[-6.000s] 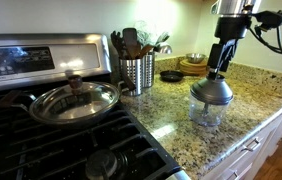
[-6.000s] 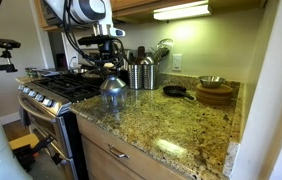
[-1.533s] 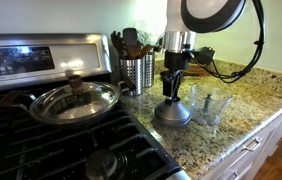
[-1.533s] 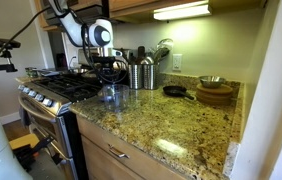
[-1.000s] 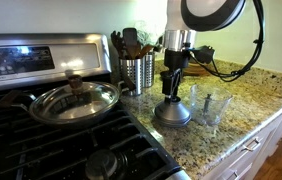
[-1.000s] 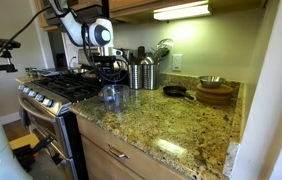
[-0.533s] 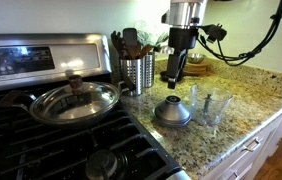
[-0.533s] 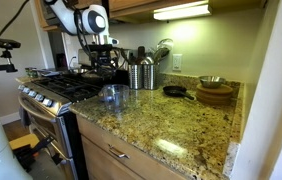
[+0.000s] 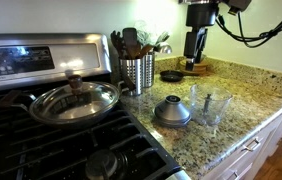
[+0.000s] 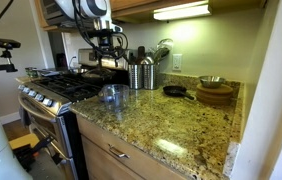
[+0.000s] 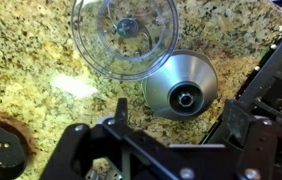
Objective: Pick up the grey lid from the glass cup, pick up the central part of the cup and put it on the countertop.
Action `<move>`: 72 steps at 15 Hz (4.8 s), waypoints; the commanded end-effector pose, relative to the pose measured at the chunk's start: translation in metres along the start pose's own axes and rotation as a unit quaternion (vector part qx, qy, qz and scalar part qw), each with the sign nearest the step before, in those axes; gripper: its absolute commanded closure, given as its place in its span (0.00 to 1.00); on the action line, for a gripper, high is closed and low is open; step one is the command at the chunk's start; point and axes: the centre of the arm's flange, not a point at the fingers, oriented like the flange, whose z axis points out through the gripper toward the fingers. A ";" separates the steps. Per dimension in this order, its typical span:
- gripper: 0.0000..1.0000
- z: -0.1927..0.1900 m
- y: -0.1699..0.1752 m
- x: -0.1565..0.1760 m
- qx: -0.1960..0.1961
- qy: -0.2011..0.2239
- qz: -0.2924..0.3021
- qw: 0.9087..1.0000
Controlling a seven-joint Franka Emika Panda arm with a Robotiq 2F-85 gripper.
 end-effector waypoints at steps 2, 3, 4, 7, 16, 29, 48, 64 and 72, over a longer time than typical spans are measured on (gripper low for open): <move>0.31 0.007 0.036 -0.022 0.007 -0.013 0.060 0.998; 0.37 0.013 0.043 -0.026 0.014 -0.015 0.071 0.997; 0.43 0.016 0.049 -0.029 0.017 -0.017 0.079 0.997; 0.47 0.028 0.059 -0.043 0.036 -0.026 0.100 0.994; 0.16 0.073 0.067 -0.064 0.076 -0.047 0.145 0.985; 0.33 0.101 0.073 -0.066 0.078 -0.024 0.167 0.983; 0.88 0.123 0.077 -0.063 0.073 -0.026 0.172 0.982; 0.91 0.021 0.050 -0.086 0.073 -0.017 0.154 0.985; 0.91 -0.043 0.004 -0.083 0.061 0.015 0.103 0.993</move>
